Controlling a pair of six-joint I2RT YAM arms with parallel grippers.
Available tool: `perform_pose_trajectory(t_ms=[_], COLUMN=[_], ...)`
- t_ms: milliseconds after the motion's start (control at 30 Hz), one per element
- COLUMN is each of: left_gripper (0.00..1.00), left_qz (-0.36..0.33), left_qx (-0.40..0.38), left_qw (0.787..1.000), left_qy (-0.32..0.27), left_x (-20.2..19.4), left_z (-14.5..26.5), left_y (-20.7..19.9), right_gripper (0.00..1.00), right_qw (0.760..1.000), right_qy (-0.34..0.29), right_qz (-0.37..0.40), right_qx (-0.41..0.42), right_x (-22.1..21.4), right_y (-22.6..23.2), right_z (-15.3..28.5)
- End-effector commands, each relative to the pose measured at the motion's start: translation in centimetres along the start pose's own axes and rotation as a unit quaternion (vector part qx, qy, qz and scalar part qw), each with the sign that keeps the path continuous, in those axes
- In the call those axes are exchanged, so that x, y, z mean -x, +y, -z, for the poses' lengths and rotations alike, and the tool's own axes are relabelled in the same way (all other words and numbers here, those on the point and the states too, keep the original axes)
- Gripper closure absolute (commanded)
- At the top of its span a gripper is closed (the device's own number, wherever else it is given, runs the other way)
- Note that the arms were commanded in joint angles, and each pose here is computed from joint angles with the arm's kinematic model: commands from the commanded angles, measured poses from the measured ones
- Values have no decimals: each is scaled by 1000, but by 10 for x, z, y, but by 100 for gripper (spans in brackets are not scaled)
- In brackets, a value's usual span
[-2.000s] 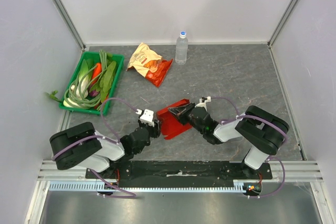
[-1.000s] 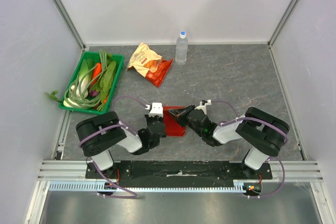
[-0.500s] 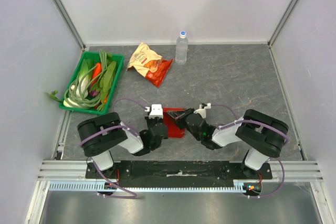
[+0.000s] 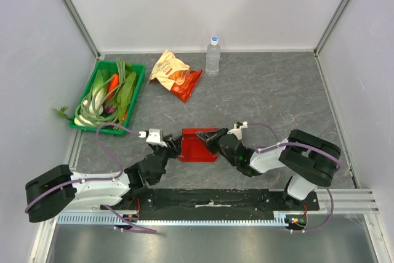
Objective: Fold the paper box
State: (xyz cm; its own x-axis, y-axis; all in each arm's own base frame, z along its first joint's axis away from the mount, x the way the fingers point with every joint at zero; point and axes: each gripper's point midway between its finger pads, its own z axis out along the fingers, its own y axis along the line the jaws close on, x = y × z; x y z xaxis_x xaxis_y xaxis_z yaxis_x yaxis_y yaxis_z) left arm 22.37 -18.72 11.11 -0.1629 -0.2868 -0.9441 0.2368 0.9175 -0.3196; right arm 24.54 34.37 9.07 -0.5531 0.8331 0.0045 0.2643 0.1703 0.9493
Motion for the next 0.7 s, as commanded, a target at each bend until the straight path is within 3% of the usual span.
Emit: perform_pose_trajectory(t_ms=[0,267,433,533,667], left_gripper=[49,32,22,21,21], left_qz=[-44,-28,41,64,77], left_qx=[6,8,19,29,36], left_qw=[999,999,997,994,993], left_qy=[27,33,64,89,87], left_x=[-22,-16,-11,-3,16], left_z=[4,-10,-6,-1,3], left_y=[15,-8,-8,-1,7], right_gripper=[100,99,81,66,54], right_qw=[1000,999,996,993,988], right_qy=[-13,-2,10,21,18], right_qz=[13,33,86,118,156], right_qx=[-25,-21,-21,-13,-8], right_x=[3,-1,-3,-3,2], right_y=[-8,-4,-4,2,13], right_z=[-2,-3,-5,-5,-5])
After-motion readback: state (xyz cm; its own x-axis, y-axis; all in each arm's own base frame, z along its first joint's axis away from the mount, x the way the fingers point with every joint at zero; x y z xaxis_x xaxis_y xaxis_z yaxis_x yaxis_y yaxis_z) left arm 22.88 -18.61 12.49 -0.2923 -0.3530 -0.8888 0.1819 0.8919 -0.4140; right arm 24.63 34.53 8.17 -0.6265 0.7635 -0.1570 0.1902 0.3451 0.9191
